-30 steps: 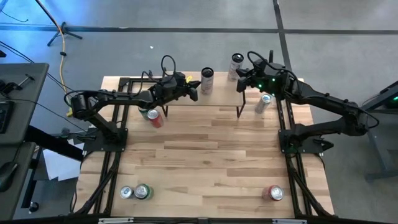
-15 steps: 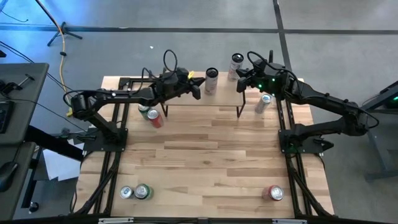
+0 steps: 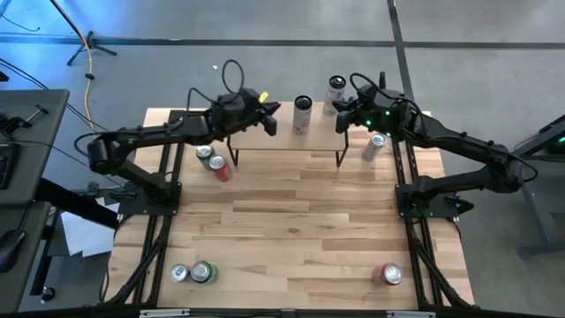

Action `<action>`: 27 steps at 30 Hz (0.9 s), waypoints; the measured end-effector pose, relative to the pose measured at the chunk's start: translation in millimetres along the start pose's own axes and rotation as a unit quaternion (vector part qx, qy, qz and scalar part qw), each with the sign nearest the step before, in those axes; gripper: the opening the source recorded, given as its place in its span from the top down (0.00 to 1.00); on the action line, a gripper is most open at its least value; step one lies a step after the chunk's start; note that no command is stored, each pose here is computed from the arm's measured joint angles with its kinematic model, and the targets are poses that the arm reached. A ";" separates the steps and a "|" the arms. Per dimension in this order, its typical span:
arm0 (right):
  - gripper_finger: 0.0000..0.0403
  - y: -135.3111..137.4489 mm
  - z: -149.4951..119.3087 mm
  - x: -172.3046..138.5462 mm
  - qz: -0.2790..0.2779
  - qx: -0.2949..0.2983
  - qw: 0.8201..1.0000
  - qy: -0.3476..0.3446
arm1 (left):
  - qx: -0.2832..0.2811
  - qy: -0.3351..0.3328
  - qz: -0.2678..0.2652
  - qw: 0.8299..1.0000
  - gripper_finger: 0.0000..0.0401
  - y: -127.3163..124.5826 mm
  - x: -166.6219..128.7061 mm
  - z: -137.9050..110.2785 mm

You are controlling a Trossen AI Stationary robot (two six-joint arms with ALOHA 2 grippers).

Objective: Place canned beverage on shelf
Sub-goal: Put the white pink soda can on the shelf aligned with the other white pink soda can

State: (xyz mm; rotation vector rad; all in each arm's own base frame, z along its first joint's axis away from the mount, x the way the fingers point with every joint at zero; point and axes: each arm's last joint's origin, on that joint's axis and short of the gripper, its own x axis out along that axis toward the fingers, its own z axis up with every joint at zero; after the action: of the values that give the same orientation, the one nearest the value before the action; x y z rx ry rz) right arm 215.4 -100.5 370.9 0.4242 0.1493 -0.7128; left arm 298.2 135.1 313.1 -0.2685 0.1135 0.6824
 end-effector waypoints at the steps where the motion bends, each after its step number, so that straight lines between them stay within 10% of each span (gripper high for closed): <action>1: 1.00 0.9 -0.8 2.3 0.008 0.002 1.000 0.004 | 0.002 -0.009 -0.002 1.000 1.00 -1.1 -5.3 4.8; 20: 1.00 4.3 3.1 23.5 0.082 0.032 0.996 0.031 | 0.046 -0.045 -0.052 0.997 1.00 -18.8 -33.5 22.0; 27: 1.00 12.1 19.5 26.8 0.081 -0.042 0.993 0.069 | 0.044 -0.052 -0.056 0.996 1.00 -19.1 -40.4 26.2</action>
State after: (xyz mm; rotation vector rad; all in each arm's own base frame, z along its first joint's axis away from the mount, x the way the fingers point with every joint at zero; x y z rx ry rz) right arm 243.3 -116.8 385.2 0.4000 0.2719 -0.5161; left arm 279.6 103.8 349.9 -0.1531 0.0291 0.5780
